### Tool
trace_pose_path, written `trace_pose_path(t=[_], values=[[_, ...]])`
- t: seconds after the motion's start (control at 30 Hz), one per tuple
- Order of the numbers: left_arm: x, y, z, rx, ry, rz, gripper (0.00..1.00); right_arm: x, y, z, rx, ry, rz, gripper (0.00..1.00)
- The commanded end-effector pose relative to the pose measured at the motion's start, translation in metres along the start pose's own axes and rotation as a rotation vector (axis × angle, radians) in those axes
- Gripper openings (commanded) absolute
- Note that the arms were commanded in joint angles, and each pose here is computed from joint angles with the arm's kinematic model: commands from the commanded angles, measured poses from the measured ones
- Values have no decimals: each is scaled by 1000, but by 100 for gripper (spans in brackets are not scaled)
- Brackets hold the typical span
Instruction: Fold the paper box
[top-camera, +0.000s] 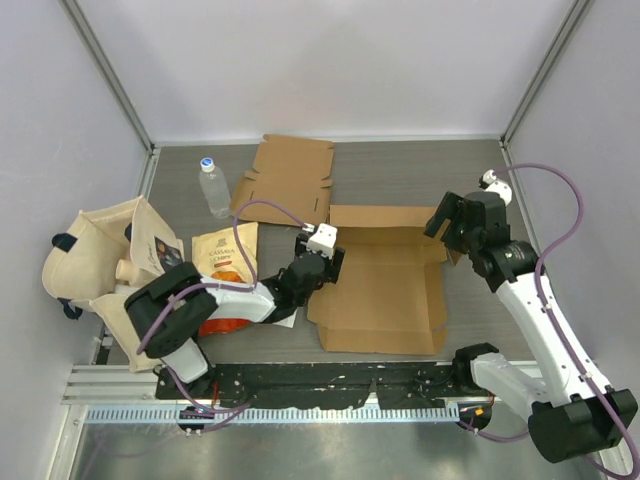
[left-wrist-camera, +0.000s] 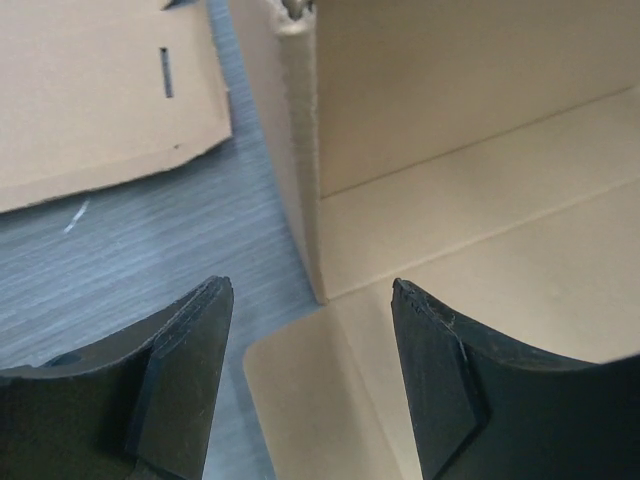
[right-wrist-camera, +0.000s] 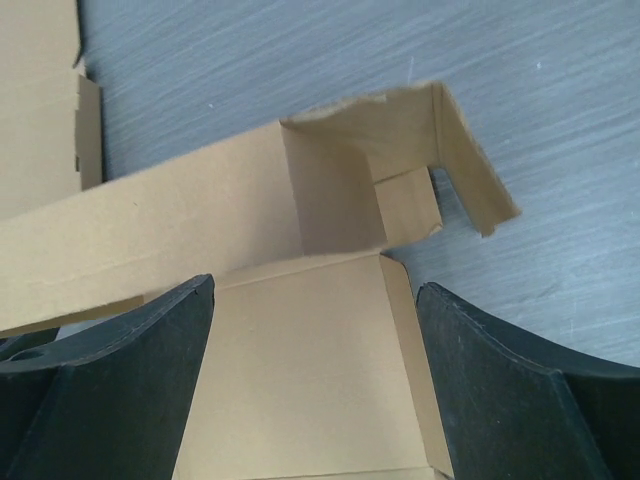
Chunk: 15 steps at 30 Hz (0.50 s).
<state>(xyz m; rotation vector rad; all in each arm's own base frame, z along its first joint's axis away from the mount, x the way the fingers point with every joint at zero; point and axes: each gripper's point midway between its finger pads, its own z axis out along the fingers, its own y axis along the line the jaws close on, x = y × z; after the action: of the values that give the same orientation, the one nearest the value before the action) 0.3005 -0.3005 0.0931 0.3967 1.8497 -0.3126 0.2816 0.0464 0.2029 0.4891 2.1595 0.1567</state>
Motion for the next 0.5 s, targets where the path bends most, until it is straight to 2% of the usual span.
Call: trace_pose_path(t=[0.0, 0.07, 0.1, 0.17, 0.37, 0.47], values=[[-57, 12, 18, -137, -225, -31, 68, -45, 31, -8, -180, -75, -44, 87], [-59, 11, 22, -143, -240, -20, 66, -54, 39, -8, -243, -113, -54, 87], [-58, 10, 26, -146, -249, -18, 61, -48, 45, -5, -278, -85, -57, 86], [-63, 8, 31, -150, -274, -11, 57, -44, 48, -1, -296, -60, -67, 84], [-66, 8, 38, -172, -312, 14, 36, -32, 47, 15, -293, -30, -63, 77], [-67, 8, 38, -175, -319, 12, 33, -32, 49, 22, -293, -21, -14, 71]])
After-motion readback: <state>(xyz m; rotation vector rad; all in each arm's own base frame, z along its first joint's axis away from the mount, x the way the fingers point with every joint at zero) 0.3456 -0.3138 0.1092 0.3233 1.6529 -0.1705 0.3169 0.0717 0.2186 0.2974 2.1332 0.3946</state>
